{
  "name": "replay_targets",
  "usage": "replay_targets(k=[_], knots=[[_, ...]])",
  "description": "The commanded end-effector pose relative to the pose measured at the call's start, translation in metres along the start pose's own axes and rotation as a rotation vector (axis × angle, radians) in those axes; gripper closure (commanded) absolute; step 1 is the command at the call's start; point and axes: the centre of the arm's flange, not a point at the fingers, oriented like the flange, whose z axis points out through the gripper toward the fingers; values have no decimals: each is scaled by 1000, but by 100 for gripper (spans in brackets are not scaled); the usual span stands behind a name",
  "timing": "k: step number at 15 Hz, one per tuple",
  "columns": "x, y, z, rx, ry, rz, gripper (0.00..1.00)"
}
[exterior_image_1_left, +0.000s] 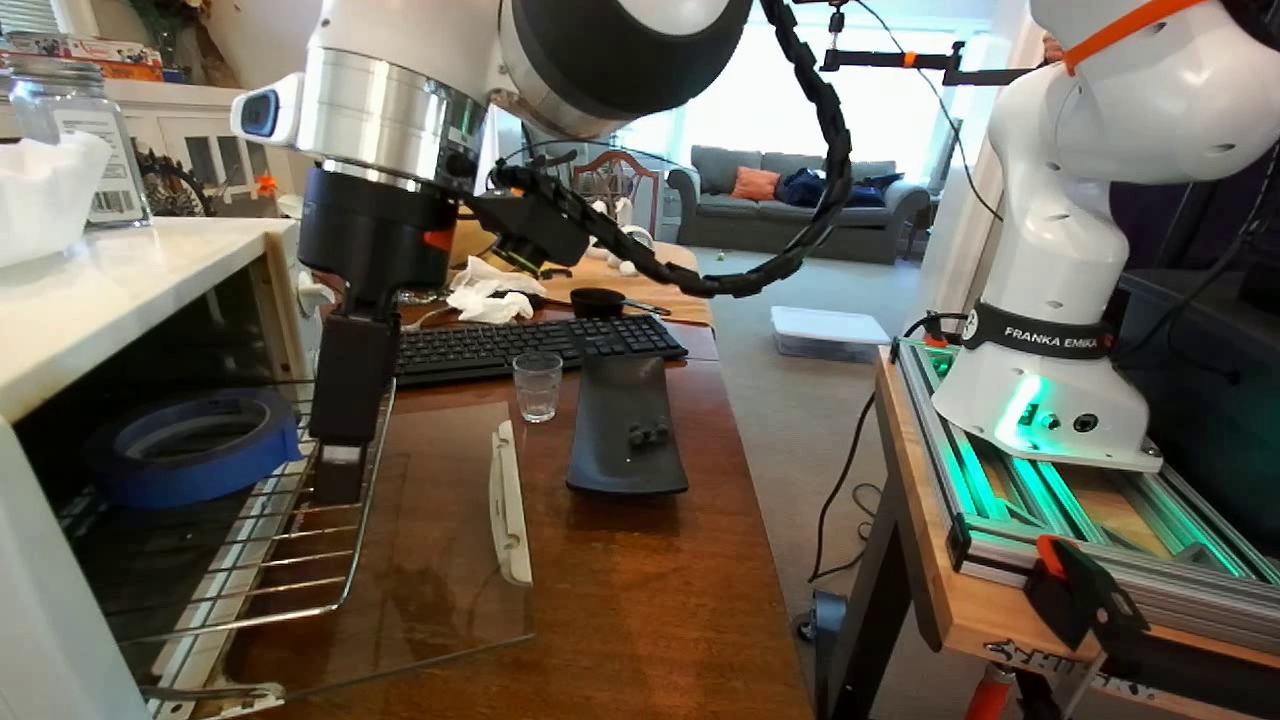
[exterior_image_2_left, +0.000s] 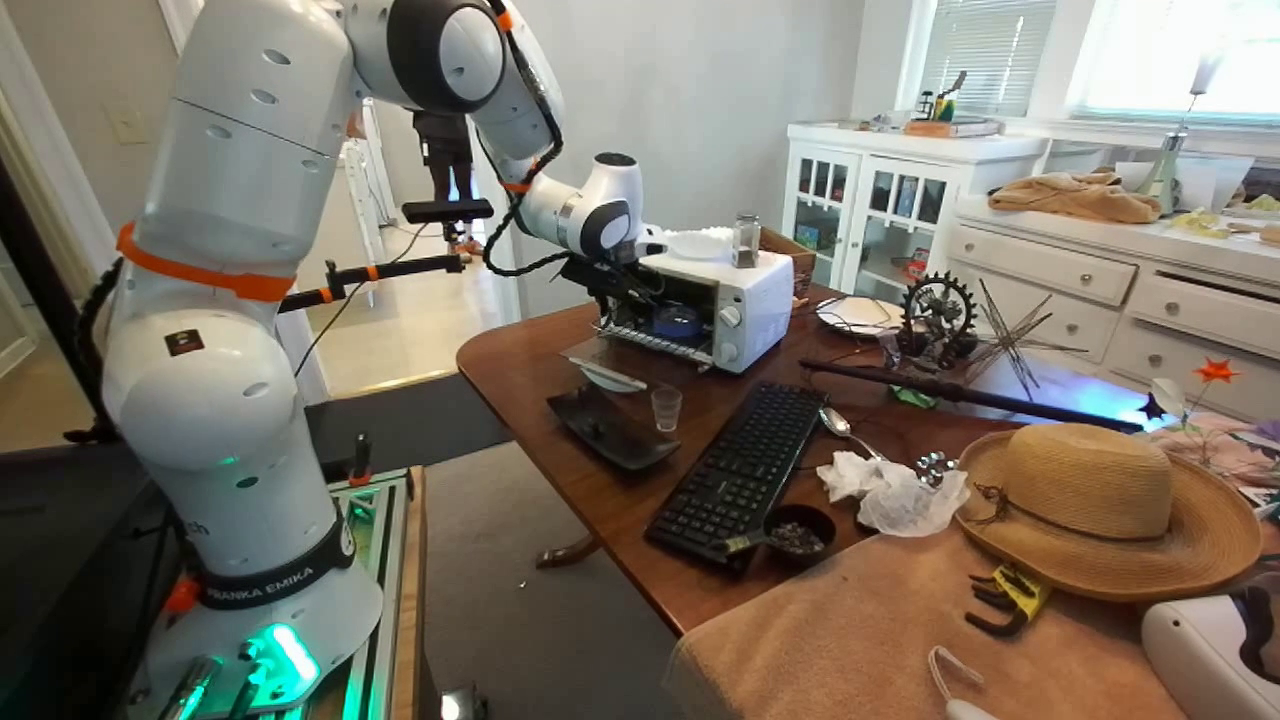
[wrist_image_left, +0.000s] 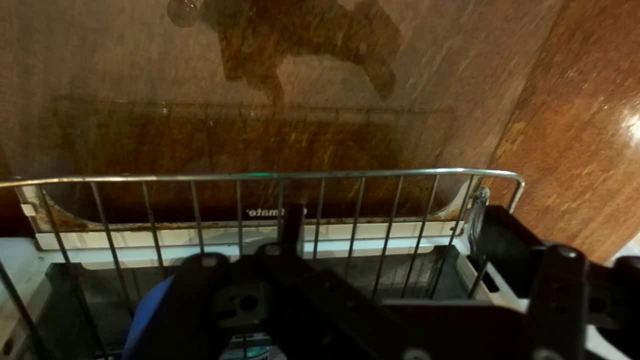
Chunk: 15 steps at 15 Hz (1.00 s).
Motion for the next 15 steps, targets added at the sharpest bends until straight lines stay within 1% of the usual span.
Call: replay_targets(k=[1, 2, 3, 4, 6, 8, 11, 15], knots=[[3, 2, -1, -49, -30, 39, 0], [-2, 4, -1, -79, -38, 63, 1], [-10, 6, 0, -121, -46, 80, 0], [-13, 10, 1, -180, -41, 110, 0], [-16, 12, 11, -248, -32, 145, 0], [-12, 10, 27, -303, -15, 164, 0], [-7, 5, 37, -361, 10, 168, 0], [-3, 3, 41, -389, 31, 134, 0]])
